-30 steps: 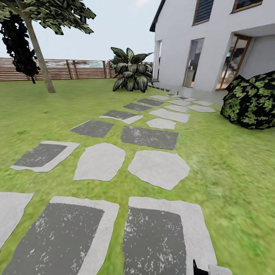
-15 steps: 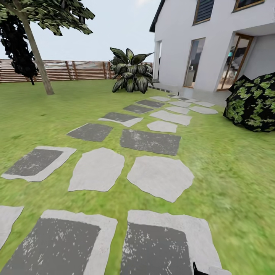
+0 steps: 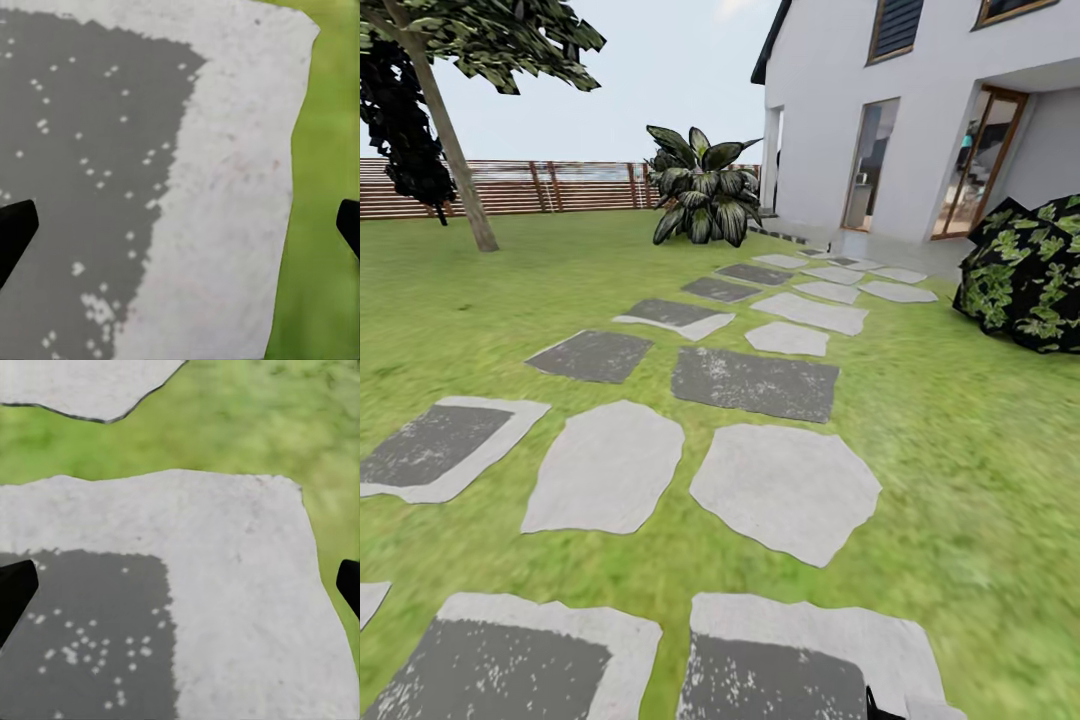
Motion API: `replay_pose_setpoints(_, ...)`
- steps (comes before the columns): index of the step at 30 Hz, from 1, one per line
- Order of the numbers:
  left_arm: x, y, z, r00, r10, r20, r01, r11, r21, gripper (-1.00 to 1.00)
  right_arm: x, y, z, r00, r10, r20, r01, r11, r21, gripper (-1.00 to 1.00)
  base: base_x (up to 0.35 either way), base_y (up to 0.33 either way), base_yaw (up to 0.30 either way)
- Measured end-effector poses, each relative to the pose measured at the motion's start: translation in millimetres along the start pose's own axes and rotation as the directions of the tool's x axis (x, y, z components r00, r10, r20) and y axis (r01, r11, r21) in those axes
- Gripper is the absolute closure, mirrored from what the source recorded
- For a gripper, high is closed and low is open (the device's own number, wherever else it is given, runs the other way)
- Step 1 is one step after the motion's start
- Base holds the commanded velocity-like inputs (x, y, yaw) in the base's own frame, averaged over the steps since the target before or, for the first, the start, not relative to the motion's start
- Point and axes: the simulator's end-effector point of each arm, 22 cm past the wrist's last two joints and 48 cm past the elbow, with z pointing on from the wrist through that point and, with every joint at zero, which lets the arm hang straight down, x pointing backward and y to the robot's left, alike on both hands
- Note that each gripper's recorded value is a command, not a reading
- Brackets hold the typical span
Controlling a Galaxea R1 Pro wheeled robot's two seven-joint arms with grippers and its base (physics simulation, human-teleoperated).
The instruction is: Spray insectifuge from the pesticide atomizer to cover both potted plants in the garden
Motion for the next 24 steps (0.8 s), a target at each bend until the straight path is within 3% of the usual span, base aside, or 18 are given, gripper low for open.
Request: replay_pose_setpoints(24, -1.2, -1.1, 0.1, 1.000, -0.012, 0.004, 0.012, 1.000, -0.001, -1.00, 0.0, 0.0, 0.0, 1.000, 0.000, 0.000, 0.000, 1.000, 0.000, -1.00, 0.337, 0.000, 0.000)
